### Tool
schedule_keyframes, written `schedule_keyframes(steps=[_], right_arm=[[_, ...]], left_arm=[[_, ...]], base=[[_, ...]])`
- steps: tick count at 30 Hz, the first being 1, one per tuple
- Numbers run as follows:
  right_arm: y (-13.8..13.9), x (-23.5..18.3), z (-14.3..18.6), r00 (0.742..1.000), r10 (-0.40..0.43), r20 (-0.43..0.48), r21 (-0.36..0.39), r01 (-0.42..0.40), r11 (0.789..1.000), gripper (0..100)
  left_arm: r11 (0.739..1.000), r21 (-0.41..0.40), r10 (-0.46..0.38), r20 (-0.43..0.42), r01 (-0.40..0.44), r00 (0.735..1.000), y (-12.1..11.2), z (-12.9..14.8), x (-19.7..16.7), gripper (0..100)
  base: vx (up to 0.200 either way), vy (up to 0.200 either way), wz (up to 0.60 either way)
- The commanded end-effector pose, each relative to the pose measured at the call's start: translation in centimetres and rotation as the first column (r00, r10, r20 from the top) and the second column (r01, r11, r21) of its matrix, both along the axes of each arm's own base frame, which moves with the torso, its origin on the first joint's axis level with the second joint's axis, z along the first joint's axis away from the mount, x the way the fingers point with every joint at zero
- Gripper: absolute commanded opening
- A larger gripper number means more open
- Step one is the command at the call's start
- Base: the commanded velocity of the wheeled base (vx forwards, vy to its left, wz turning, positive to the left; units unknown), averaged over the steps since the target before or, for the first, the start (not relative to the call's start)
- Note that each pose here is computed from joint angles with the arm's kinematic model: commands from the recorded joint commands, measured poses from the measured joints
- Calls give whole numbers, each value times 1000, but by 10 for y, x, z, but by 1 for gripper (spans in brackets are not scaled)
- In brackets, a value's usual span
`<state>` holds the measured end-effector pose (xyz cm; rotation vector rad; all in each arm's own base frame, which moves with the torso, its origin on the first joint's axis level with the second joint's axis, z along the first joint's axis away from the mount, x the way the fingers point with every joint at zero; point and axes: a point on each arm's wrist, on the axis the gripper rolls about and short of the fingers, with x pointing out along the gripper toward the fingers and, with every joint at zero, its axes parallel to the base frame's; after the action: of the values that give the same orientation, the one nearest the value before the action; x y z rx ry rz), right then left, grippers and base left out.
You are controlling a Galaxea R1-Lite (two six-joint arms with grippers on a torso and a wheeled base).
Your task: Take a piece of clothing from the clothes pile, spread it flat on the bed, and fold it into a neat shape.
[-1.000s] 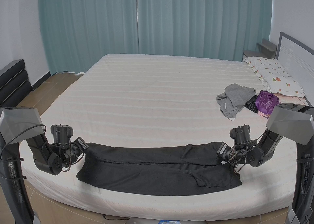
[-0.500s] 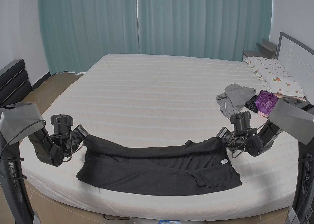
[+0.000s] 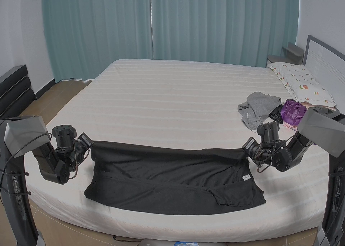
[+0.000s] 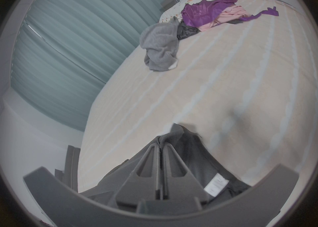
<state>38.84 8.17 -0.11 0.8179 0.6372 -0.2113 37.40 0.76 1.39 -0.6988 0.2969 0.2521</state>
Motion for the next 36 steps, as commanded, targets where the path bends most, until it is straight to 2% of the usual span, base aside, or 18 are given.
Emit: schedule_keyframes(steps=[1, 11, 23, 24, 26, 27, 33, 36], right_arm=[[-2, -19, -12, 998, 31, -59, -33, -33, 999, 0], [1, -36, -26, 988, 93, -127, -96, -105, 990, 0], [3, -43, -33, 978, 132, -161, -127, -154, 980, 0], [3, -43, -33, 978, 133, -162, -128, -155, 980, 0], [3, -43, -37, 975, 139, -173, -136, -164, 977, 0], [4, -44, -39, 973, 142, -181, -139, -169, 976, 100], [4, -45, -31, 975, 151, -163, -141, -174, 975, 100], [0, -42, -17, 982, 143, -121, -128, -159, 979, 100]], left_arm=[[998, 54, -25, -101, 31, 995, 0, -27, -19, 0], [986, 136, -65, -207, 94, 976, -1, -43, -38, 0], [980, 152, -85, -279, 131, 957, -5, -53, -47, 0], [980, 151, -86, -282, 133, 956, -5, -53, -48, 100], [979, 150, -92, -289, 140, 953, -7, -54, -49, 100], [978, 150, -94, -289, 142, 953, -8, -54, -49, 100], [979, 151, -95, -276, 140, 957, -8, -50, -47, 100], [980, 147, -94, -254, 134, 963, -8, -48, -43, 100]], base=[[0, 0, 0], [0, 0, 0], [0, 0, 0], [0, 0, 0], [0, 0, 0], [0, 0, 0], [0, 0, 0], [0, 0, 0]])
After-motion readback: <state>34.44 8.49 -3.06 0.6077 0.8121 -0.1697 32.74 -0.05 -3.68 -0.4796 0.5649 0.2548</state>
